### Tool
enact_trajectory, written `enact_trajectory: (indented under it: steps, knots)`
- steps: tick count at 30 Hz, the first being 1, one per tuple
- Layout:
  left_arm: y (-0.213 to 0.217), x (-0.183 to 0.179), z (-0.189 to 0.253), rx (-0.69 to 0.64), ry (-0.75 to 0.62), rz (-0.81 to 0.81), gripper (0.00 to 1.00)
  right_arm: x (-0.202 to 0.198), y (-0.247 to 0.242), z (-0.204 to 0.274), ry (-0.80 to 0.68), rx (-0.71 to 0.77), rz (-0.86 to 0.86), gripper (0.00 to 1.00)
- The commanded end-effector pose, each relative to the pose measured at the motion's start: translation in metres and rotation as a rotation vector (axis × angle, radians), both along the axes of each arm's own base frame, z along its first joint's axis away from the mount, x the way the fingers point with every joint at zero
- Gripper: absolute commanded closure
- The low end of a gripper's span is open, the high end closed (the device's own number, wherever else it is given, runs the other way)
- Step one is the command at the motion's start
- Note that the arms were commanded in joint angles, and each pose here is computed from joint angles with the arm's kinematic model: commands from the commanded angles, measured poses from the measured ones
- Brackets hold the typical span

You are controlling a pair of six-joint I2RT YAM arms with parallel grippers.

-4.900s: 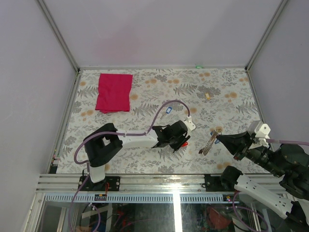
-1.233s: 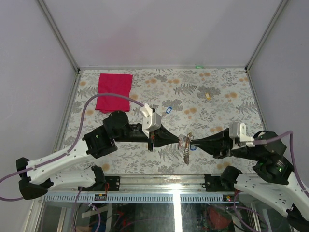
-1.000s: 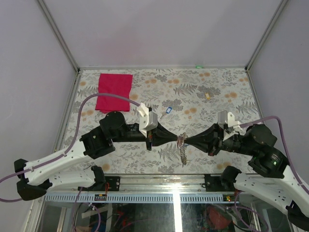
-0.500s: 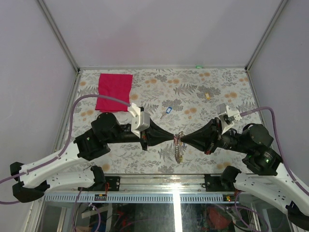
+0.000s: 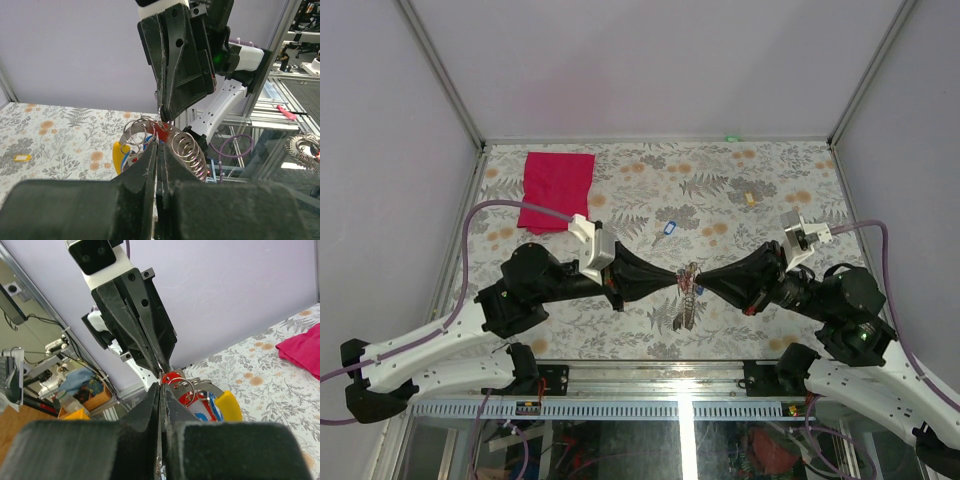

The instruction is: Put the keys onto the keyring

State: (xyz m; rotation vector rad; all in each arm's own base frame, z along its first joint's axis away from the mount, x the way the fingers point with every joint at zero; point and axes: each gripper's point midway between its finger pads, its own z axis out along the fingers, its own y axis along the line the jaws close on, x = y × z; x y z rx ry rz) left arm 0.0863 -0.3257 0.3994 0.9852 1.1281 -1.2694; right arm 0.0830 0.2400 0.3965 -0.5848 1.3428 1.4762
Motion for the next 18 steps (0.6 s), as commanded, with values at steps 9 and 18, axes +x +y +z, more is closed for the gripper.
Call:
enact_trajectory:
  steps: [9,18]
  knots:
    - [0.0043,-0.0004,0.0337,-0.121,-0.029,0.01,1.0,0.0011,-0.0055,0.0405,-0.001,0.194,-0.007,1.0]
    - [0.0038,0.003,0.0301,-0.117,-0.021,0.025,1.0,-0.0035,-0.0052,0.0363,-0.007,0.187,0.017,1.0]
